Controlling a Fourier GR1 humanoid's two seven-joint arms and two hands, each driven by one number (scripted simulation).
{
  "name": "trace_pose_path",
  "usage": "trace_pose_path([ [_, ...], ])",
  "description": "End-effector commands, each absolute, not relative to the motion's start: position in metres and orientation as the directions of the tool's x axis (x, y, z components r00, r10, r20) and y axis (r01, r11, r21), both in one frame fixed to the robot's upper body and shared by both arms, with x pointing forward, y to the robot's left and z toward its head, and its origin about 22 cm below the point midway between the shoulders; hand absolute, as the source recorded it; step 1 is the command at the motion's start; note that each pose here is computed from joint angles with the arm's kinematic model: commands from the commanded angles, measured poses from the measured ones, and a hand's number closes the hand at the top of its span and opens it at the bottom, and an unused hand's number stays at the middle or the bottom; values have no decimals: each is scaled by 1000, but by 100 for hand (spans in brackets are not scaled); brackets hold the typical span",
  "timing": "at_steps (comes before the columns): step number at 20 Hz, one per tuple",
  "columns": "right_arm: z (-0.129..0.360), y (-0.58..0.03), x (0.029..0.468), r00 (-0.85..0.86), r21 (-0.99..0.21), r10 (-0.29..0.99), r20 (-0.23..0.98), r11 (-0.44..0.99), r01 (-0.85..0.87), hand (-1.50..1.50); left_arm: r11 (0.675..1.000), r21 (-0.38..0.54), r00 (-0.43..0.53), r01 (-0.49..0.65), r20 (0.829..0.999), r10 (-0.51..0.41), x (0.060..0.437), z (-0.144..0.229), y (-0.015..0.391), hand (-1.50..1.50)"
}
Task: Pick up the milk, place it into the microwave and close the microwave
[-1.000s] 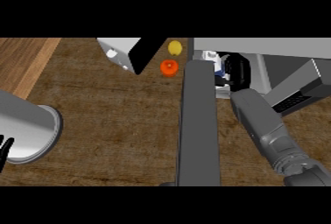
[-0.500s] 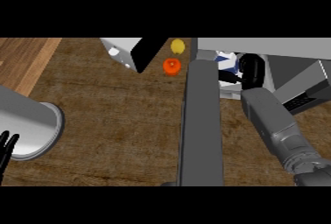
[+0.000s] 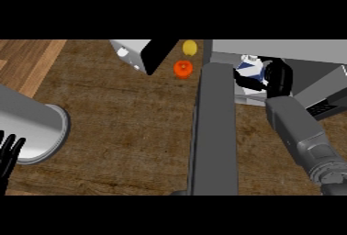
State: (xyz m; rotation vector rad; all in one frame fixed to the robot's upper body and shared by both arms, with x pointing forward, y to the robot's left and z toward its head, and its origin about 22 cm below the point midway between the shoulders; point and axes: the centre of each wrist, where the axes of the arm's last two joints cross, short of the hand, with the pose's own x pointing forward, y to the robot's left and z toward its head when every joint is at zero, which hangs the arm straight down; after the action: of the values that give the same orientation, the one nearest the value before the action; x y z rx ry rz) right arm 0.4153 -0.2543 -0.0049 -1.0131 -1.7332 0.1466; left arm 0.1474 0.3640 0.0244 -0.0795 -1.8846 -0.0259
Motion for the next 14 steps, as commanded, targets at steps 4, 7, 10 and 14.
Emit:
trace_pose_path([
  [4,-12,-263,409,-50,-611,748,662,576,543,150,997,-23,-319,70,947,45,156,25,362,-150],
  [7,-14,-255,409,-29,-641,761,648,565,519,-150,996,-21,-302,88,952,47,154,18,360,-150],
  [10,-15,-239,411,-72,-619,765,640,569,542,-150,997,-8,-292,79,956,30,166,23,364,-150],
  [14,-1,-234,420,-75,-617,766,638,567,546,-150,995,-8,-300,95,953,36,165,18,364,-150],
])
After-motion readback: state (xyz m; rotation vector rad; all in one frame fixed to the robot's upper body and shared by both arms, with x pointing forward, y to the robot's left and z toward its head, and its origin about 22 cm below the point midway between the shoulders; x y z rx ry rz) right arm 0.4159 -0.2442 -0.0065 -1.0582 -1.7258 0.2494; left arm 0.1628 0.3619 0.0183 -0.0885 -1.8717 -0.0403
